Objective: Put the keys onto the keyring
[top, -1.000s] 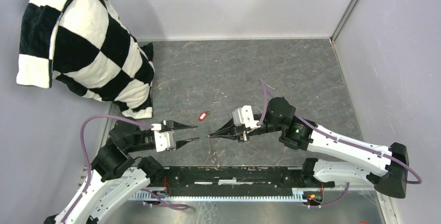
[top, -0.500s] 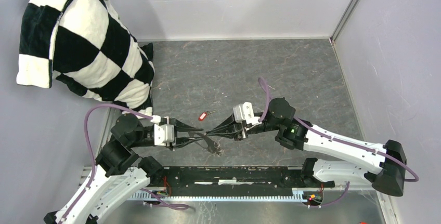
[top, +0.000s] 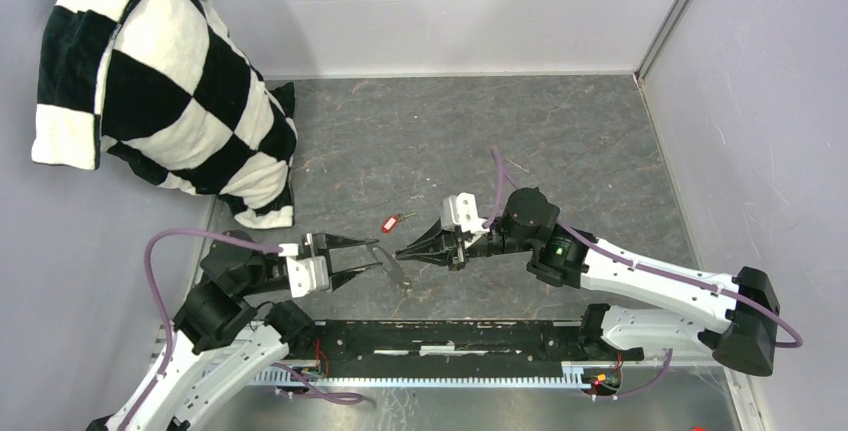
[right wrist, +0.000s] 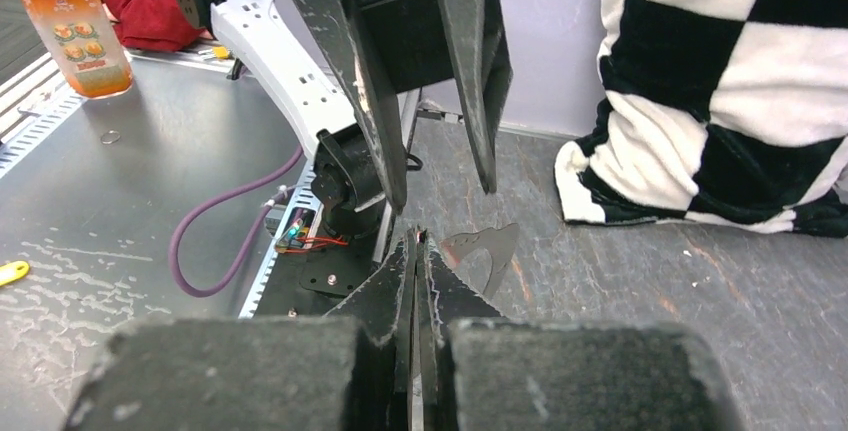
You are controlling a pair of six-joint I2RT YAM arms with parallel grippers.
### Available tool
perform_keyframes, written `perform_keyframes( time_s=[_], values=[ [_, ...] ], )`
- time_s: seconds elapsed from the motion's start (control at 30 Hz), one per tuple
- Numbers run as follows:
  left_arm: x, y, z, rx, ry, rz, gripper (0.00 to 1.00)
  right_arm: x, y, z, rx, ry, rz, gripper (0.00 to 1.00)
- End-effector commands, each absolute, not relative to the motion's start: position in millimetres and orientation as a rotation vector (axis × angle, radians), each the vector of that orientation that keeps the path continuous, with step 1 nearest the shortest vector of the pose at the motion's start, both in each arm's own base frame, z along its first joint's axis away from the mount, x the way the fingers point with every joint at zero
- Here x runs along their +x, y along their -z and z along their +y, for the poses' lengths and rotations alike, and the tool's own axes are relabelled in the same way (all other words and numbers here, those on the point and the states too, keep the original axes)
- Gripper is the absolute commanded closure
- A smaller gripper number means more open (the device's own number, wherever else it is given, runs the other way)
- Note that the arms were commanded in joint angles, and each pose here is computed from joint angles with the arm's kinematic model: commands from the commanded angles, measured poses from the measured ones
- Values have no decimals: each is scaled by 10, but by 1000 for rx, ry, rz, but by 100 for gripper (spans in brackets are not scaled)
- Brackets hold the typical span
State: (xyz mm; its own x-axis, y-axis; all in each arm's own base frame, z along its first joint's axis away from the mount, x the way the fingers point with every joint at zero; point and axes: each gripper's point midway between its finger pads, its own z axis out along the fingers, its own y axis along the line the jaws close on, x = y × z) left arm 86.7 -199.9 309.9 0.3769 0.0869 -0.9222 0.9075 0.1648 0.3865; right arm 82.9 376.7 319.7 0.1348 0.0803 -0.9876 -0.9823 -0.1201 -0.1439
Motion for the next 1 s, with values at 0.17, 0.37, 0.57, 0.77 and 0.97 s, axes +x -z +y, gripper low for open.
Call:
perform_keyframes(
  time_s=[0.17, 0.37, 0.57, 0.77, 0.97],
  values=[
    [833, -3124, -1893, 1279, 694, 999, 71, 933, -3476, 3830, -1172, -1267, 1043, 100],
    [711, -2858, -1978, 1362, 855, 1149, 86, 859, -3523, 3831, -1123, -1356, 1024, 100],
    [723, -2718, -1977, 1414, 859, 1212, 90, 841, -3501, 3826, -1105, -1384, 1033, 100],
    [859, -2868, -2004, 1348, 810, 1186, 69, 785, -3483, 3841, -1111, -1431, 1025, 100],
    [826, -2869, -2038, 1368, 843, 1181, 59, 721, -3493, 3832, -1098, -1490, 1005, 100]
  ],
)
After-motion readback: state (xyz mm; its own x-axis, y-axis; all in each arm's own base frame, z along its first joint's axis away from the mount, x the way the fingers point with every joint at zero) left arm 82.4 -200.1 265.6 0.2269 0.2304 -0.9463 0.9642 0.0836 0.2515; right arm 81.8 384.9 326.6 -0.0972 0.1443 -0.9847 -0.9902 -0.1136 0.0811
